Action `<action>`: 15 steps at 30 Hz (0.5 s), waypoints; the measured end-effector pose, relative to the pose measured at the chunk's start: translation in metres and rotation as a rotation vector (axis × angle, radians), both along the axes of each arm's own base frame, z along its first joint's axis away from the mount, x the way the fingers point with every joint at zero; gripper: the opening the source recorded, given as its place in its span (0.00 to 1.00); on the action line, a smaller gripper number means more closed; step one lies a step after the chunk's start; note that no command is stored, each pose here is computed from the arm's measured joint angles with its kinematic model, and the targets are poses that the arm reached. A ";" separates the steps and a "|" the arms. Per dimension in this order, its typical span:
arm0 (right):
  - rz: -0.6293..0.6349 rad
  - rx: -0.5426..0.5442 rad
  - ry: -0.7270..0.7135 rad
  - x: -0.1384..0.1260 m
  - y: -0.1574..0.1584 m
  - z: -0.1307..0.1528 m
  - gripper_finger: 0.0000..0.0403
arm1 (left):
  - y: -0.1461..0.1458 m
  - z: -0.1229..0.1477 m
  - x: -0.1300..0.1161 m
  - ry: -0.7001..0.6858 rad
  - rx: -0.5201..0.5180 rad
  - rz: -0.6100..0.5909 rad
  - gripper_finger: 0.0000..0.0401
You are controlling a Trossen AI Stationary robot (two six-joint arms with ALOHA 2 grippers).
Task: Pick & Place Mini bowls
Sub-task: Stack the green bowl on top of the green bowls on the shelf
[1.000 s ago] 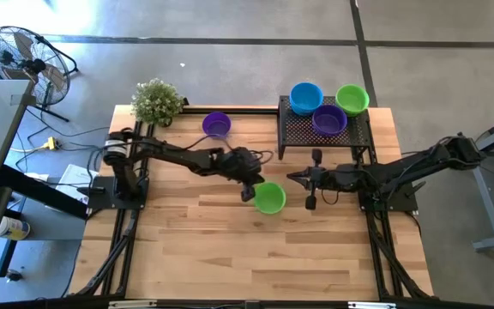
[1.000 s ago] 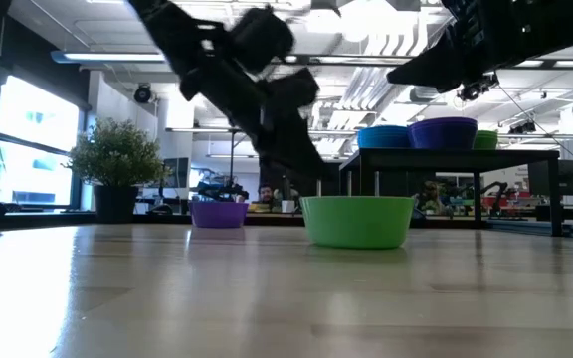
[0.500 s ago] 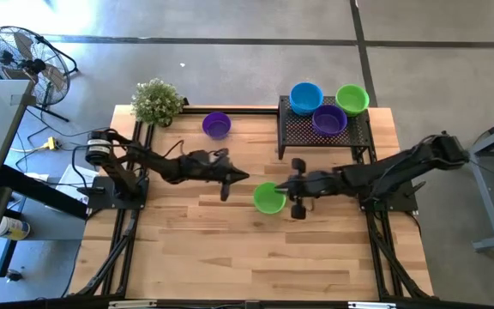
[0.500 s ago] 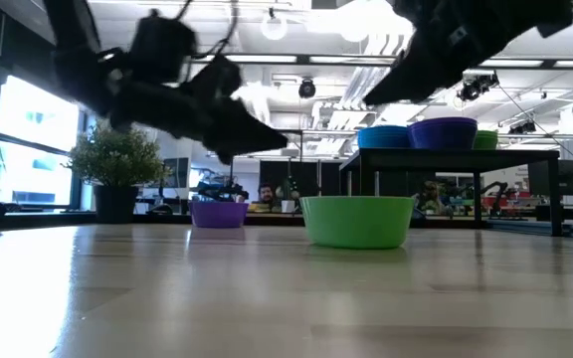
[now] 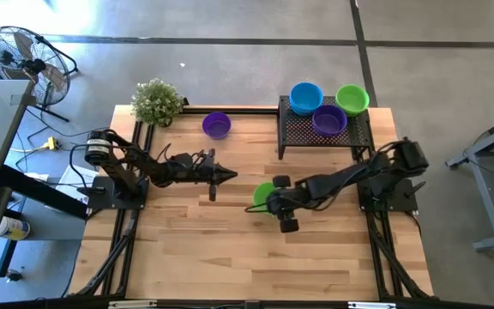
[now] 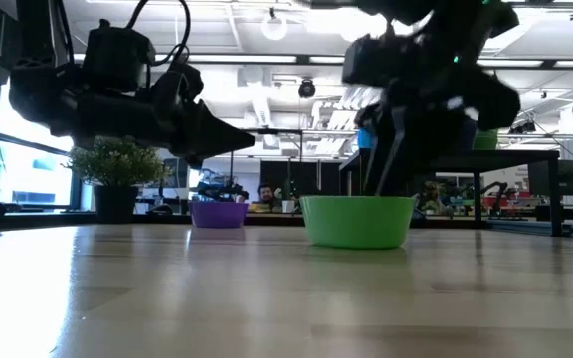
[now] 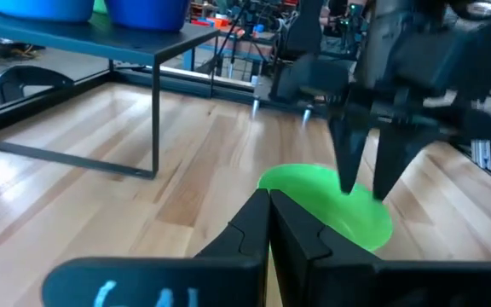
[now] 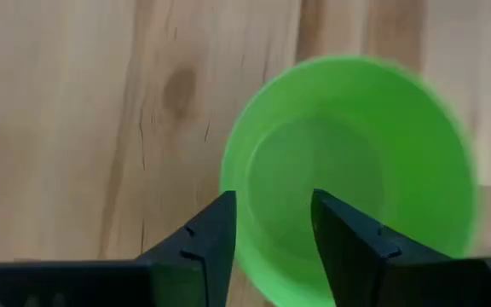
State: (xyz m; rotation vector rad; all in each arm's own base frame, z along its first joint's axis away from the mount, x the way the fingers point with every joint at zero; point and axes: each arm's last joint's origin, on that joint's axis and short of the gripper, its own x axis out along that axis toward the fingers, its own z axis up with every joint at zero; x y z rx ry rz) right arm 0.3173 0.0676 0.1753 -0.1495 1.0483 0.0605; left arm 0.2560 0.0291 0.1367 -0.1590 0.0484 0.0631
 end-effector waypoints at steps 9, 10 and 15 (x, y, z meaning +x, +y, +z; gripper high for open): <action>0.039 -0.036 0.124 0.014 0.003 -0.028 0.28 | 0.000 0.000 0.000 0.005 -0.001 -0.001 0.01; 0.041 -0.037 0.125 0.014 0.003 -0.028 0.26 | 0.000 0.000 0.000 0.005 -0.001 -0.001 0.01; 0.019 -0.051 0.107 0.013 0.002 -0.023 0.18 | 0.000 0.000 0.000 0.005 -0.001 -0.002 0.01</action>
